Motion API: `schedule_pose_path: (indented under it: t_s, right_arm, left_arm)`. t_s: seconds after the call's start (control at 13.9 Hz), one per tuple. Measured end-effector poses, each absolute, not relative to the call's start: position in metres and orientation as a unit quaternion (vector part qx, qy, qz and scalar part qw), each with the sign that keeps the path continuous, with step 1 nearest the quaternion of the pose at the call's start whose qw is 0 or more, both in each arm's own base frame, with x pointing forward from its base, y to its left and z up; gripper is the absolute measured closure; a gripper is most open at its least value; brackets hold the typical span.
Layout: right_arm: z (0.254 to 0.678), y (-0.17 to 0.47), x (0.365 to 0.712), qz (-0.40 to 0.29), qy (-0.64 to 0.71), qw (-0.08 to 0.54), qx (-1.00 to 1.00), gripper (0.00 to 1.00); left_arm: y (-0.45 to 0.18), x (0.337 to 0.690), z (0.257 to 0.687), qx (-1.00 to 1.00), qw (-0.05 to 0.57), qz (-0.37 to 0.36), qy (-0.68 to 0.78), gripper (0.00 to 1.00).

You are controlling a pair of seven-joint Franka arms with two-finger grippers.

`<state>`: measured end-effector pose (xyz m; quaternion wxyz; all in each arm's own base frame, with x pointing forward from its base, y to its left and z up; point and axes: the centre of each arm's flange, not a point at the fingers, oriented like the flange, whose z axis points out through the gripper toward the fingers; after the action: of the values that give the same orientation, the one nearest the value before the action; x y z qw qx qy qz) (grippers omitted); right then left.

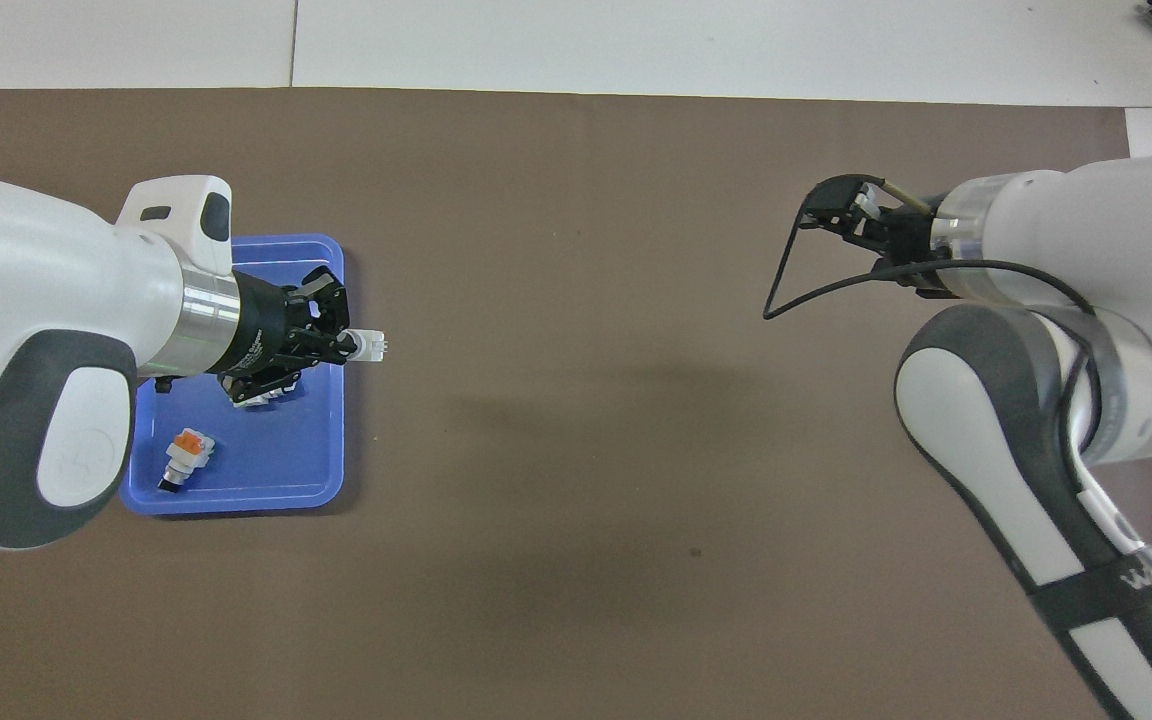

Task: Turn and place switch with both arms
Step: 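Lower the switch into the blue tray and open the left gripper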

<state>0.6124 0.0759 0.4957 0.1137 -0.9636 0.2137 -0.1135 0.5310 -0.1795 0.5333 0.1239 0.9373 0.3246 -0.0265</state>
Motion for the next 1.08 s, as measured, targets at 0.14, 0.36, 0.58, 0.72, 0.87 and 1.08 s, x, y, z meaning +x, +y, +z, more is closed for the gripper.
schedule_pose_path:
  t_s: [0.14,0.36,0.58,0.72,0.87,1.08]
  right_arm:
    - [0.504,0.034,0.609,-0.105,0.152,0.048,-0.982,0.00]
    - [0.556,0.021,0.588,-0.073,0.134,0.009,-0.988,0.00]
    - [0.600,0.009,0.569,-0.040,0.142,0.001,-0.989,0.00]
    - [0.617,-0.002,0.560,-0.025,0.144,-0.002,-0.989,0.00]
    - [0.626,-0.026,0.554,-0.018,0.139,-0.002,-0.990,0.00]
    - [0.627,-0.041,0.546,-0.005,0.132,-0.001,-0.991,0.00]
  left_arm:
    - [-0.154,0.535,0.535,0.949,0.110,-0.018,0.293,0.89]
    - [-0.089,0.548,0.533,0.968,0.108,-0.003,0.225,0.89]
    - [-0.043,0.552,0.528,0.984,0.102,0.011,0.145,0.89]
    - [-0.032,0.549,0.511,0.993,0.082,0.004,0.086,0.89]
    - [-0.030,0.543,0.489,0.997,0.071,-0.011,0.041,0.89]
    - [-0.030,0.530,0.459,0.998,0.059,-0.031,-0.003,0.89]
